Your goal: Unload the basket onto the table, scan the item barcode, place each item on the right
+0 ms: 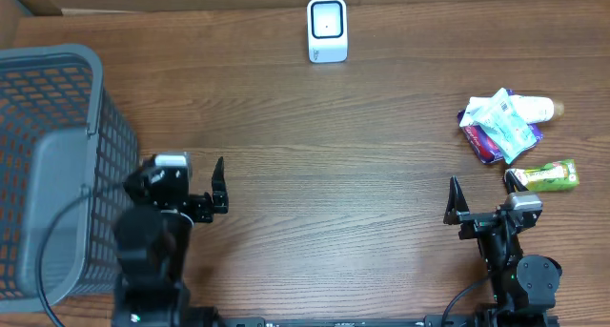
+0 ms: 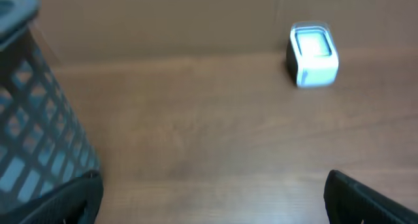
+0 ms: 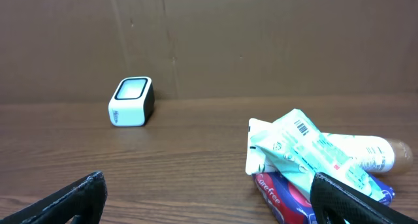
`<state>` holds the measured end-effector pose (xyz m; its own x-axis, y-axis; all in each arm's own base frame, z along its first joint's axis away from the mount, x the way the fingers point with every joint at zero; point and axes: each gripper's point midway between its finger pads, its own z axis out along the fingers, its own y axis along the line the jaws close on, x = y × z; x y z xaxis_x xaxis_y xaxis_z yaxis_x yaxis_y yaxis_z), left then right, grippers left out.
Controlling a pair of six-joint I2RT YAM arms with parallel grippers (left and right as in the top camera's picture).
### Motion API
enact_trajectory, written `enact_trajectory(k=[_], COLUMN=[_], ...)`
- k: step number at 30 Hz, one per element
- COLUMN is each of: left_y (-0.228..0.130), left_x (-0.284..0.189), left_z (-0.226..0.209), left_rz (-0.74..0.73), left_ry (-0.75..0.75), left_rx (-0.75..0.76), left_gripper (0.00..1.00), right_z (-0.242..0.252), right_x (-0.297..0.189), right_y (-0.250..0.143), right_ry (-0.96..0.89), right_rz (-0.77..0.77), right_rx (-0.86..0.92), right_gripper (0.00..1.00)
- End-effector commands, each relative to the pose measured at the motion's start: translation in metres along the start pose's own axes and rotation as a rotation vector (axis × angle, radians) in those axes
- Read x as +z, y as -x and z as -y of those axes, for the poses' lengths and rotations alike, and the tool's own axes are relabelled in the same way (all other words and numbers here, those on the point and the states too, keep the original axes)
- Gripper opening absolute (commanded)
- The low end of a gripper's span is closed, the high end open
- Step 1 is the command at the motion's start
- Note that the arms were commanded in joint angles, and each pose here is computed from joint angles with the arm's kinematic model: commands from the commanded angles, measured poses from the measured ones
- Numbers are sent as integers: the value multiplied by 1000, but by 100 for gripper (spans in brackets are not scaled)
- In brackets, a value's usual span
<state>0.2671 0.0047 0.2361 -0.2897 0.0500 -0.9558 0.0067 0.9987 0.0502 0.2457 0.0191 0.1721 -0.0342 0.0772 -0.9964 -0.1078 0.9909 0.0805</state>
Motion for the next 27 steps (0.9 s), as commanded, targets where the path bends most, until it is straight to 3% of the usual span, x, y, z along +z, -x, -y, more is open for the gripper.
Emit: enact_trajectory(k=[1,11,21,27], left_y=[-19,-38,-99,-80], left_x=[2,2,10,3], left_z=[4,5,8,7], left_rz=[84,331,141,226], left_ry=[-4,25,5,9], left_rx=[47,103,88,40], left_gripper=[100,100,100,100], right_z=[0,0,0,0], right_x=[0,0,0,0], right_y=[-3,-3,-2,-3], right_ry=[0,0,0,0], right_rz=[0,0,0,0], right_rx=[7,6,7,7], right_gripper=[100,100,100,100])
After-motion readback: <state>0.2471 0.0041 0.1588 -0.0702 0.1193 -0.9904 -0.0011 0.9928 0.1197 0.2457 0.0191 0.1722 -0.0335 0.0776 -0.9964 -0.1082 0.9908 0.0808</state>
